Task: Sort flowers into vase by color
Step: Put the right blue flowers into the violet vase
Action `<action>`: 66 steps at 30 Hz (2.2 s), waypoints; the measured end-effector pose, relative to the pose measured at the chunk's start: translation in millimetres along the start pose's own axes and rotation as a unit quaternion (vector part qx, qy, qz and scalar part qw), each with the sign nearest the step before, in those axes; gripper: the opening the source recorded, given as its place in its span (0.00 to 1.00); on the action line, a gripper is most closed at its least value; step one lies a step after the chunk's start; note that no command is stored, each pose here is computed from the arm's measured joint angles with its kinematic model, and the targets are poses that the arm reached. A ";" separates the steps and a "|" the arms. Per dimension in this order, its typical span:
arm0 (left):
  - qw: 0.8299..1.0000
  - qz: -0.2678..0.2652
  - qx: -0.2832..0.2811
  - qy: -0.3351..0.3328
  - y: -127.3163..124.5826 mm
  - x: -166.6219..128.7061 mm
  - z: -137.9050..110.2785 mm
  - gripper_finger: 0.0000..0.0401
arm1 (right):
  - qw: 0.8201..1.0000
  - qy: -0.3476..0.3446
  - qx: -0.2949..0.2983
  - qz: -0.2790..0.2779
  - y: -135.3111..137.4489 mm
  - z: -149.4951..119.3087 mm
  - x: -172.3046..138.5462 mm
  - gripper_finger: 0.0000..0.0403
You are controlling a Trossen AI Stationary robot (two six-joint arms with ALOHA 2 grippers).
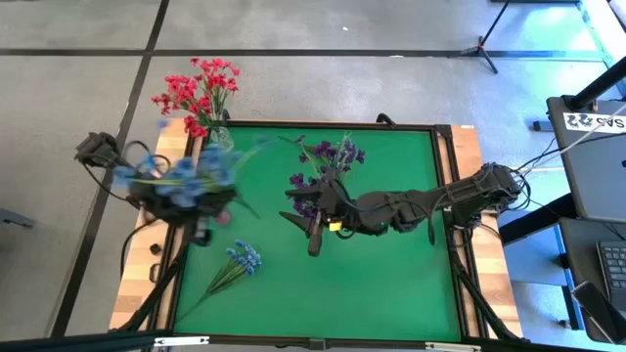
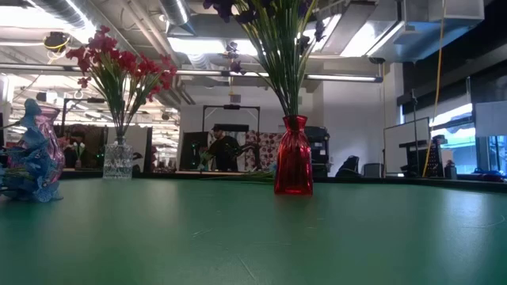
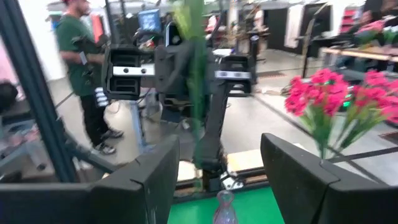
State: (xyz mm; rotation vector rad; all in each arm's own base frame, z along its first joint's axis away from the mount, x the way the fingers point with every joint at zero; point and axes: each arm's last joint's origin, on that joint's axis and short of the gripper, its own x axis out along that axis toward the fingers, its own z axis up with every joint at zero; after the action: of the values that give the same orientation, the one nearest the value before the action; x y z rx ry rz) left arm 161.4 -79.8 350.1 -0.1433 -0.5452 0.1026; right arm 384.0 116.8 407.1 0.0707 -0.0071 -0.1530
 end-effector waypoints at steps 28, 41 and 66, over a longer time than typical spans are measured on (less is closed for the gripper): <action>0.992 0.042 -0.120 -0.016 -9.7 75.5 -7.8 0.02 | 0.999 0.018 0.014 0.046 -11.2 -4.1 9.0 0.03; 0.990 -0.014 -0.135 -0.023 -14.0 72.8 -1.2 0.28 | 0.998 -0.031 0.027 0.041 -10.5 5.8 8.5 0.03; 0.995 -0.001 -0.057 -0.077 -3.7 90.4 -25.8 0.33 | 0.989 -0.134 0.040 0.037 -19.9 19.8 16.8 0.01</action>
State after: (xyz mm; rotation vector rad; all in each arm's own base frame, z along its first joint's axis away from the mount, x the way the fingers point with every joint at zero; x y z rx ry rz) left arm 252.0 -74.0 374.9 -0.2469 -0.7049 0.0818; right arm 397.4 93.2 425.5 0.1284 -0.2844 -0.0866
